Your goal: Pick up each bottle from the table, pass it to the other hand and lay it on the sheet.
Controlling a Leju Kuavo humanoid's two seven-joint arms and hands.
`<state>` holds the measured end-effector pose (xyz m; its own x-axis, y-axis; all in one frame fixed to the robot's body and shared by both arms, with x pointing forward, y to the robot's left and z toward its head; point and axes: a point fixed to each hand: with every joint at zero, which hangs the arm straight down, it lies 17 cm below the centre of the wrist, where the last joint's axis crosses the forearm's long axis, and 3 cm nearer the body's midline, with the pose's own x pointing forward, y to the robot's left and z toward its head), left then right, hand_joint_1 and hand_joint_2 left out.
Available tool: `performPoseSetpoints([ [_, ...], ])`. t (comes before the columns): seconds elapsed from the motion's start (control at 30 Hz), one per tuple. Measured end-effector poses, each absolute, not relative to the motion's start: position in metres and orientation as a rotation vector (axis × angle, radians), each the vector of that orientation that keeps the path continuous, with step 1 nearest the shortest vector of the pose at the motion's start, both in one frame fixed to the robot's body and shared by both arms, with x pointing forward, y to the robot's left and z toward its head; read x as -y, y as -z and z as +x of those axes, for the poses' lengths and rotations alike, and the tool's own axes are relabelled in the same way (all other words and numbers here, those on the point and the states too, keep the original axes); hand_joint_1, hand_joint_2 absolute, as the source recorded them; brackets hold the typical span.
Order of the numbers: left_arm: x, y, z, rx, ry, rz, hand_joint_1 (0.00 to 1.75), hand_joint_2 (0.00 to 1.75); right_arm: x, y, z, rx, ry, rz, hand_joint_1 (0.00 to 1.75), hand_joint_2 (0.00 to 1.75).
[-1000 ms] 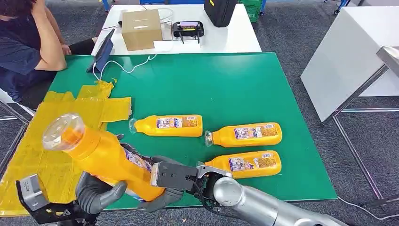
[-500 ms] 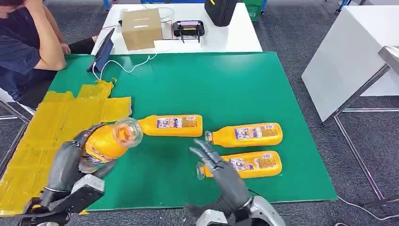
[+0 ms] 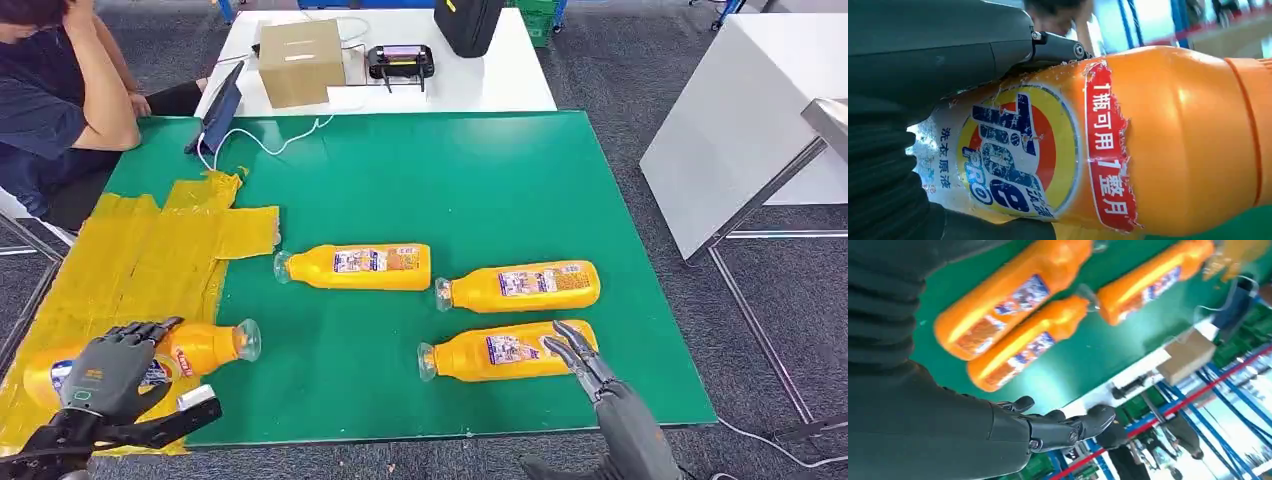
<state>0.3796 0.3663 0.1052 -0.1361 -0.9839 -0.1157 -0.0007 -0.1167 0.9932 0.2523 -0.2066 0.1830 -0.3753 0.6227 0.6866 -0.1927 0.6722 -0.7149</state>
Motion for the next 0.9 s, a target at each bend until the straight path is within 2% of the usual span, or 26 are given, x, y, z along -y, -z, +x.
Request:
performPoseSetpoints([
  [0.2, -0.345, -0.057, 0.372, 1.244, 1.531, 1.080, 1.75, 1.75, 0.217, -0.168, 0.255, 1.673, -0.943, -0.306, 0.00, 1.75],
  [0.23, -0.340, -0.049, 0.371, 1.246, 1.544, 1.057, 0.00, 0.00, 0.218, -0.165, 0.257, 1.656, -0.955, -0.296, 0.00, 1.75],
  [0.57, -0.286, -0.031, 0.389, 1.301, 1.602, 0.877, 0.00, 0.00, 0.239, -0.119, 0.297, 1.425, -1.107, -0.247, 0.00, 1.75],
  [0.9, -0.280, -0.028, 0.389, 1.327, 1.616, 0.842, 0.00, 0.00, 0.293, -0.093, 0.328, 1.328, -1.115, -0.367, 0.00, 1.75],
])
